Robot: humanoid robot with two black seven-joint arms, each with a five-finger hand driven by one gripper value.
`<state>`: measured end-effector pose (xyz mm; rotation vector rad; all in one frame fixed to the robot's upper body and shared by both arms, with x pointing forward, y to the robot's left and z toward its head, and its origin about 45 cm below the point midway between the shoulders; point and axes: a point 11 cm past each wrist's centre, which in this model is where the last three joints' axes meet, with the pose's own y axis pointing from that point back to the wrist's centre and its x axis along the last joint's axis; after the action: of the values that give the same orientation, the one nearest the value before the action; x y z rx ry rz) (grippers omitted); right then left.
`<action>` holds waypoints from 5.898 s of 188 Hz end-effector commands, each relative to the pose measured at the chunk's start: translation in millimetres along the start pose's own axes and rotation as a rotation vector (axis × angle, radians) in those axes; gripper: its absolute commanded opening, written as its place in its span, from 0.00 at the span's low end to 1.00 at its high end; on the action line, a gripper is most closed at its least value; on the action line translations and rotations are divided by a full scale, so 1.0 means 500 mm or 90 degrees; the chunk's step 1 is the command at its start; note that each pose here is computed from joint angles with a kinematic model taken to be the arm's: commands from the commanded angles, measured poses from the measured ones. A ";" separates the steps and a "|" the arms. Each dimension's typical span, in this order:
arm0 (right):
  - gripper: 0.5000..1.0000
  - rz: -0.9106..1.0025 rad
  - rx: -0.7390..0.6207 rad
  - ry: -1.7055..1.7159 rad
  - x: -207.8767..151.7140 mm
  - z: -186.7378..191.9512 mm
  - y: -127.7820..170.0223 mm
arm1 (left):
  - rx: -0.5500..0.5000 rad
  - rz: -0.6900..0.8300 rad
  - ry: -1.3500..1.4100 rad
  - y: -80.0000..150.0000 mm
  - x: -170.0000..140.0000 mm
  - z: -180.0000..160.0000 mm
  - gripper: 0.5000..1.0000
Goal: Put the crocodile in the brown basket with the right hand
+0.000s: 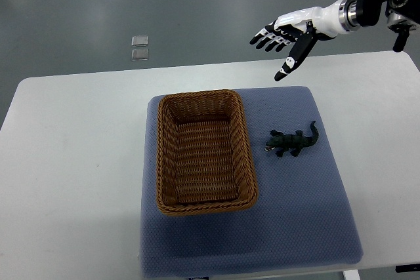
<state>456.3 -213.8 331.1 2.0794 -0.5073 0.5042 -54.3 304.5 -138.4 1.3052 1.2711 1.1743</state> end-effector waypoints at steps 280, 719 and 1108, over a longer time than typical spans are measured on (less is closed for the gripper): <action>0.71 -0.038 -0.074 0.069 -0.249 0.215 -0.077 | 0.000 0.007 0.003 0.000 0.007 0.000 1.00; 0.00 0.005 0.131 0.175 -0.162 -0.094 -0.130 | 0.003 -0.002 -0.001 0.000 -0.003 -0.003 1.00; 0.79 0.402 0.457 -0.723 -0.045 0.040 -0.123 | 0.006 -0.005 -0.002 0.000 -0.005 -0.004 1.00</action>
<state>469.5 -175.4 281.7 2.7270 -1.6209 0.0125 -56.0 302.4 -138.3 1.3073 1.2789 1.1647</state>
